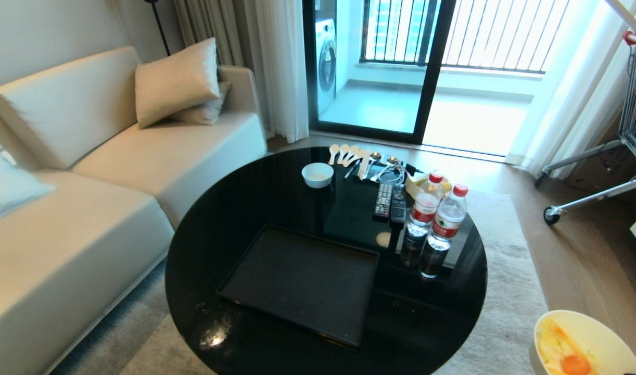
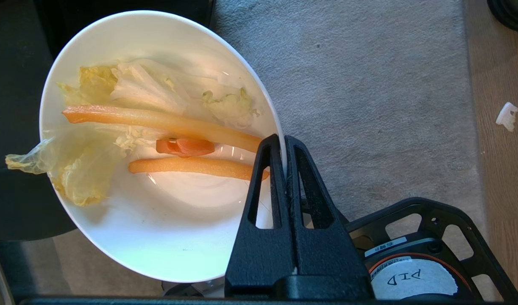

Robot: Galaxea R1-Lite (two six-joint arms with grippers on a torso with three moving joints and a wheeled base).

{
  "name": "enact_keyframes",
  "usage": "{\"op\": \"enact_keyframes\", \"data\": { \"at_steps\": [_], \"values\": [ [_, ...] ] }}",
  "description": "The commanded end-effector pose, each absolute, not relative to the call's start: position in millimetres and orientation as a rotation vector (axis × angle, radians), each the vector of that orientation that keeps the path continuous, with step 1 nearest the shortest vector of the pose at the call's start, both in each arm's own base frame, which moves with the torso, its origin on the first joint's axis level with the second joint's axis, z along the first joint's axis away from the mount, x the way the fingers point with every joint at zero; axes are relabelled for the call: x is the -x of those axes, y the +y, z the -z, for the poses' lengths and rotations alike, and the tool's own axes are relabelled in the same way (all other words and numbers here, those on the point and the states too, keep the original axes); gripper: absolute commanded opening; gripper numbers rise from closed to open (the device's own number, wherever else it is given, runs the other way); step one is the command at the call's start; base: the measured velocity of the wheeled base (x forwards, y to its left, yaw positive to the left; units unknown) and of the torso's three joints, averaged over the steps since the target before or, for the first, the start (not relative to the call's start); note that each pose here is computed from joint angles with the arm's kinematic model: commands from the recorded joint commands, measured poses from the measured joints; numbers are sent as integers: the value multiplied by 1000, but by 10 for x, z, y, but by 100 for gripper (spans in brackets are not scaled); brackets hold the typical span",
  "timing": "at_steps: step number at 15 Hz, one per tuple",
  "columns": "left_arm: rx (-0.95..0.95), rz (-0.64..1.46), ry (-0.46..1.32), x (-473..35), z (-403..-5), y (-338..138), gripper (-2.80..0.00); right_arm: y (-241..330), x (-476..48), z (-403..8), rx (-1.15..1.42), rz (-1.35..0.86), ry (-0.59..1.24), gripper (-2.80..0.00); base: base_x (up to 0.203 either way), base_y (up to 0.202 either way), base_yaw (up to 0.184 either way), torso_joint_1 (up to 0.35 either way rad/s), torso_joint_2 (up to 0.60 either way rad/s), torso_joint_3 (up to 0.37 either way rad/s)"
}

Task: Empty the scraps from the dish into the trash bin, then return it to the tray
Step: Move the bowl over the trash can

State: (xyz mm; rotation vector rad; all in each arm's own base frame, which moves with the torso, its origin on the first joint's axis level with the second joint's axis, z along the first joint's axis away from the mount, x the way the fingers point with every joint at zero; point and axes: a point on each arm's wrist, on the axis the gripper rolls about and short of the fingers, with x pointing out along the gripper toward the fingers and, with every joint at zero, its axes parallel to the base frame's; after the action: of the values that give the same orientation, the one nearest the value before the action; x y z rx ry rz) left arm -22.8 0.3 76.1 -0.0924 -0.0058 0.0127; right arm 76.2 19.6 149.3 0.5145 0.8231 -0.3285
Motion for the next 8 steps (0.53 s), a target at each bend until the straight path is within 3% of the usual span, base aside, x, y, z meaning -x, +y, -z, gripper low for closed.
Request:
{"op": "enact_keyframes", "data": {
  "at_steps": [1,8],
  "values": [
    [94,-14,-7,228,-761,3,-280,197,-764,-1491,-500,326,827,-280,0,0,0,0,0,0],
    [94,-14,-7,228,-761,3,-280,200,-770,-1499,-496,321,826,-280,0,0,0,0,0,0]
  ]
}}
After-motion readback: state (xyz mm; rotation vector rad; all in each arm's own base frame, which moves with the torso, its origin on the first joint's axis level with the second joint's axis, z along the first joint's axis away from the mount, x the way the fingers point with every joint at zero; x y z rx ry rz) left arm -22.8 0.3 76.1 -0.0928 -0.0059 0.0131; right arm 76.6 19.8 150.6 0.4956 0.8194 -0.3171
